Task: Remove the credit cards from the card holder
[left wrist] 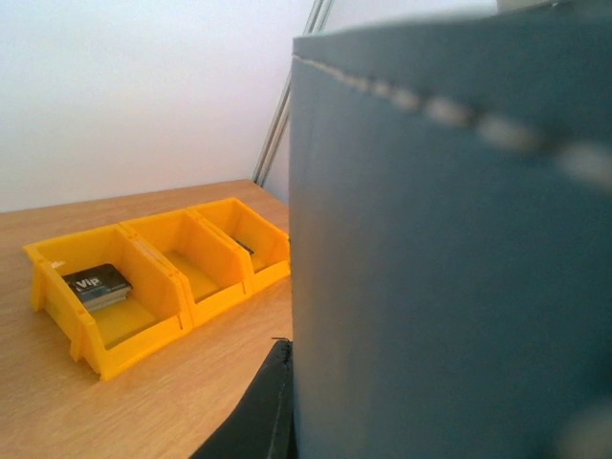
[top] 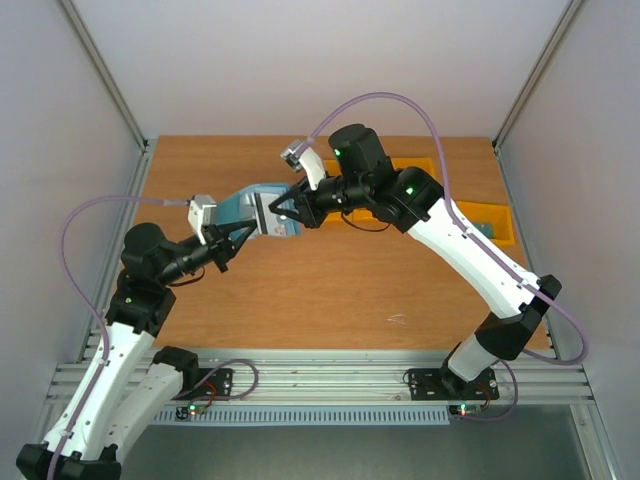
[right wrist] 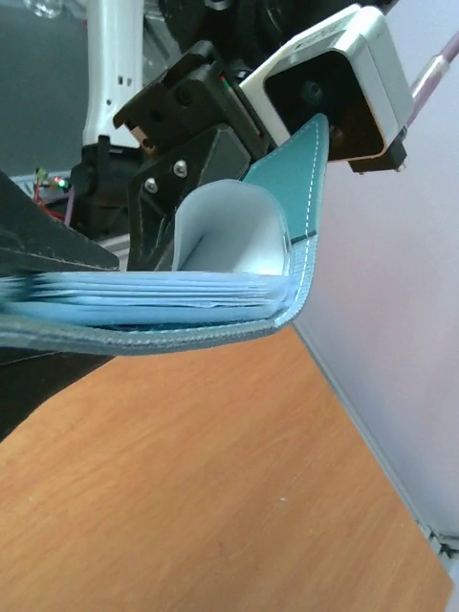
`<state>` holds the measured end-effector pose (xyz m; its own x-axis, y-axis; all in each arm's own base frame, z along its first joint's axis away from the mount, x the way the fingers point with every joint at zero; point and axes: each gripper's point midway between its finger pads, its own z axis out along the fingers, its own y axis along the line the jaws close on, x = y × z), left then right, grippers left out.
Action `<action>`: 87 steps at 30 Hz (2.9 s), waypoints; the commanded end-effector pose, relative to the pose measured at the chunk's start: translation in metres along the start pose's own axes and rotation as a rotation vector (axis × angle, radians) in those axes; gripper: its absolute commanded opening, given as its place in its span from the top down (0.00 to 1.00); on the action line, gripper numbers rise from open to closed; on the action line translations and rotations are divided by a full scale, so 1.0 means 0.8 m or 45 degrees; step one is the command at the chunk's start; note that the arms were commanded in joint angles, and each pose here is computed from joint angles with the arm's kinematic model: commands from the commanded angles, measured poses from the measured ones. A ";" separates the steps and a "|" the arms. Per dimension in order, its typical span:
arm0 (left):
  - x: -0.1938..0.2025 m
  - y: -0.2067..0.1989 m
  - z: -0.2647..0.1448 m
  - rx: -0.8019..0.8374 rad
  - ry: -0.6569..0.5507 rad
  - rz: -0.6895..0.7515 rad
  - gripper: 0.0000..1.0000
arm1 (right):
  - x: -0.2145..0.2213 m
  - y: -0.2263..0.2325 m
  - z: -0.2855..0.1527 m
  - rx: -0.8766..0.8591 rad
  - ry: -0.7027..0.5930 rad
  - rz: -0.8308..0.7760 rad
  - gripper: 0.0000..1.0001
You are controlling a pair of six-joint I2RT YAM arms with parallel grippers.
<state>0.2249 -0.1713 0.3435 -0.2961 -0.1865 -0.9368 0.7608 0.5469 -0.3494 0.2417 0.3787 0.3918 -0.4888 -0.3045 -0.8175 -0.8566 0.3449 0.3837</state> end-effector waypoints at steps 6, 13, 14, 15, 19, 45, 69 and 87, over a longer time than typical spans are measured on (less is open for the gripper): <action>-0.025 0.109 -0.038 -0.673 -0.201 -0.099 0.55 | 0.007 -0.032 -0.027 0.178 0.003 0.042 0.99; -0.009 0.146 -0.062 -0.928 -0.095 0.030 0.55 | 0.054 -0.135 -0.050 0.882 0.213 0.146 0.99; -0.011 0.133 -0.053 -0.838 -0.088 0.051 0.55 | 0.061 -0.143 -0.052 0.985 0.266 0.123 0.99; -0.013 0.117 -0.043 -0.730 -0.085 0.065 0.58 | 0.060 -0.146 -0.053 1.061 0.290 0.089 0.99; -0.022 0.021 -0.007 -0.136 -0.077 0.106 0.62 | 0.055 -0.139 -0.028 1.163 0.373 -0.052 0.99; 0.061 0.113 -0.001 -0.513 -0.041 -0.556 0.74 | 0.017 -0.012 0.050 0.445 0.252 0.080 0.99; -0.007 0.128 -0.042 -0.752 -0.083 0.051 0.74 | 0.064 -0.127 0.011 0.990 0.427 0.075 0.99; 0.021 0.060 0.029 -0.230 -0.067 -0.508 0.81 | 0.037 -0.060 0.096 0.493 0.319 0.248 0.99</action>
<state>0.2617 -0.1737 0.3147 -0.5085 -0.3777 -0.7738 0.5436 0.5562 -0.6286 0.2941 0.4041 0.2875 -0.7138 -0.4256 -0.5562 -0.6078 0.7710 0.1901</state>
